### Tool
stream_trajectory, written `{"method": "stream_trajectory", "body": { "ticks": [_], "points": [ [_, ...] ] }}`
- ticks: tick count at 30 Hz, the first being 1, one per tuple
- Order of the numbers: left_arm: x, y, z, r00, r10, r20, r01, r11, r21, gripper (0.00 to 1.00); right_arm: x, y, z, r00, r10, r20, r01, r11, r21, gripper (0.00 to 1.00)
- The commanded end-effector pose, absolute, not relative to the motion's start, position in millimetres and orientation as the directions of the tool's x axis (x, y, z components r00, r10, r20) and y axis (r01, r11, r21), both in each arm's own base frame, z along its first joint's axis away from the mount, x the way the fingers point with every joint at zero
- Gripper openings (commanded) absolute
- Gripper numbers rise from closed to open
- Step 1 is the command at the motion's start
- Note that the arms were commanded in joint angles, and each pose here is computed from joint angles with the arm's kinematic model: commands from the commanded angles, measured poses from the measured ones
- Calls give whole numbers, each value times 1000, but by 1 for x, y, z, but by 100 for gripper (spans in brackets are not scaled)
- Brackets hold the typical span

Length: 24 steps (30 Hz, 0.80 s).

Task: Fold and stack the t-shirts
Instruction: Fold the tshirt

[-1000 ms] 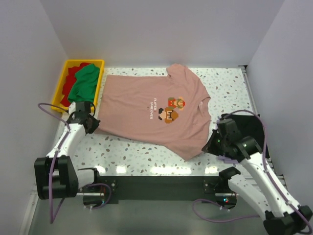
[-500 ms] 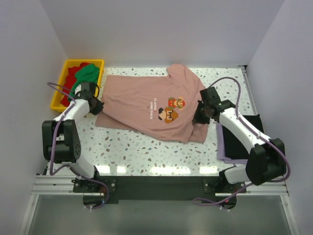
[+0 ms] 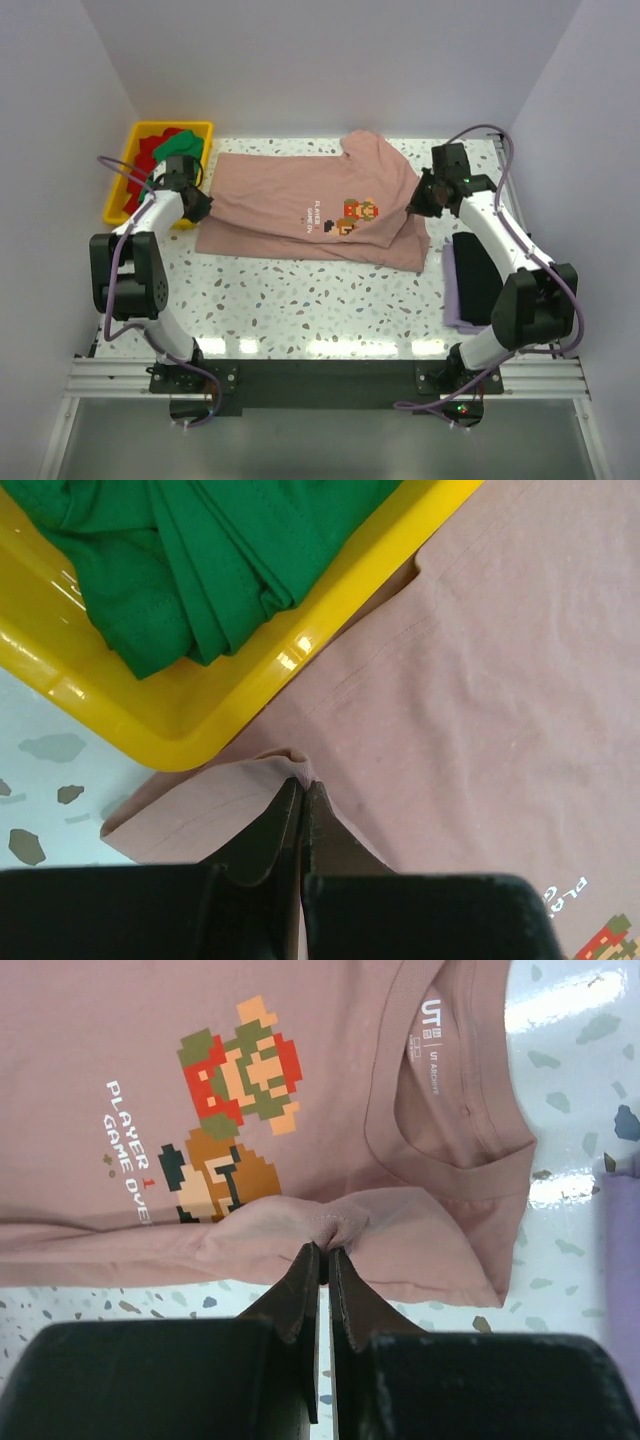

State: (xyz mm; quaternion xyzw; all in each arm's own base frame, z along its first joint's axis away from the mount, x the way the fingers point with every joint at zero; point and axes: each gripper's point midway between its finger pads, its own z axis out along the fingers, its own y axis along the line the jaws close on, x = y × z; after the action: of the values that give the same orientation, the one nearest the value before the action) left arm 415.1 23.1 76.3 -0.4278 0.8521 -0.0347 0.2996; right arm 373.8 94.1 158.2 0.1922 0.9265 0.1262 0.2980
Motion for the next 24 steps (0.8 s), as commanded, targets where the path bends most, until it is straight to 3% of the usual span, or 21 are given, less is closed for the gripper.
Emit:
{"method": "stream_trajectory", "body": {
  "ticks": [1,24],
  "points": [
    [430,34,89,-438,-731,-523,-698,643,-315,0,393,98,171,-739,406,-537,236,904,357,0],
    [436,46,74,-433,-747,-505,-730,619,-289,0,471,108,177,-739,369,-564,179,914,363,0]
  ]
}}
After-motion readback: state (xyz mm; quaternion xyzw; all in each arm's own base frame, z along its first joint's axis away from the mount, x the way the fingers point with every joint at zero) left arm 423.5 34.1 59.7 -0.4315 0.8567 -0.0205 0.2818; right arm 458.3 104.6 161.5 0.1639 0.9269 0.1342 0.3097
